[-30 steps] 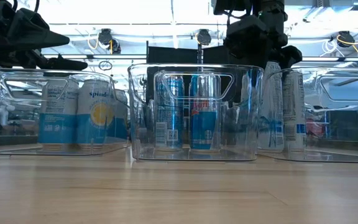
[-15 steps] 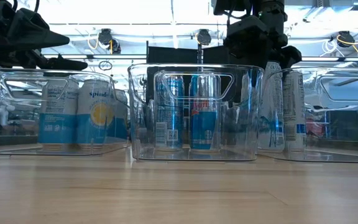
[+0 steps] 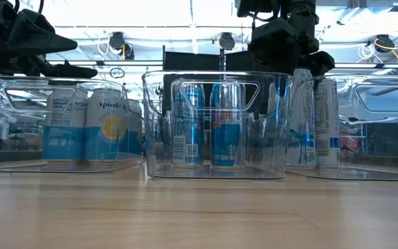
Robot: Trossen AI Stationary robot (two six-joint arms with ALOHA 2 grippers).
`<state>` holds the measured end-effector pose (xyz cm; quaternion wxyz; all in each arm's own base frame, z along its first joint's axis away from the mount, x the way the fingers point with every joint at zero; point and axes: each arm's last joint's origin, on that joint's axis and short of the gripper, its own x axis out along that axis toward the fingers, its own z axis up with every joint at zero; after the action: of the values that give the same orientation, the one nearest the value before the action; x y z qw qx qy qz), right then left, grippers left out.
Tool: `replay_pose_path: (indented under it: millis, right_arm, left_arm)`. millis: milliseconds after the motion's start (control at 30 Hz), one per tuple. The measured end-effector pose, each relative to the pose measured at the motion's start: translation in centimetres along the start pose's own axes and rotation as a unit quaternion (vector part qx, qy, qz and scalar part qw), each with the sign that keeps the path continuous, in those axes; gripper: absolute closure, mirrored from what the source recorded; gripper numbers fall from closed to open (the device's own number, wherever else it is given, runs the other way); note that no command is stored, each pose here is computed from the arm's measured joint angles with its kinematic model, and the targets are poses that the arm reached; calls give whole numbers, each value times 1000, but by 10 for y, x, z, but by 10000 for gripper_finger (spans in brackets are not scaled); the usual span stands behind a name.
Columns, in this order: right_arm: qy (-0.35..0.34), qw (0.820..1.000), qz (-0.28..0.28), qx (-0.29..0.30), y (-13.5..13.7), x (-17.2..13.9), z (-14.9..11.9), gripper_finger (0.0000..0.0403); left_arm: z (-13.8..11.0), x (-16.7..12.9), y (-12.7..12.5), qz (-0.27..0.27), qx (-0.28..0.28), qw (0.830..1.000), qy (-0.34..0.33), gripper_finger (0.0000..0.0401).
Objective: Sort soda cans
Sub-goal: Put the top white-blue soda can into the right transparent bin, then put the white-blue soda can into the right transparent bin
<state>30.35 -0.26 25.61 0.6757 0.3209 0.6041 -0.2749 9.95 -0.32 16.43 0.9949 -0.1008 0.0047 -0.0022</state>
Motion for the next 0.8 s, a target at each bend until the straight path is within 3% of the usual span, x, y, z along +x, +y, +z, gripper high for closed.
replay_pose_path:
  millis: [200, 400, 800]
  right_arm:
    - [4, 1000, 2, 0, 0, 0, 0, 29]
    - [5, 1000, 4, 9, 2, -10, 0, 25]
    - [-8, 999, 23, 24, 16, -73, -9, 25]
  left_arm:
    - [0, 0, 0, 0, 0, 1000, 0, 12]
    - [0, 0, 0, 0, 0, 1000, 0, 12]
    - [0, 0, 0, 0, 0, 1000, 0, 12]
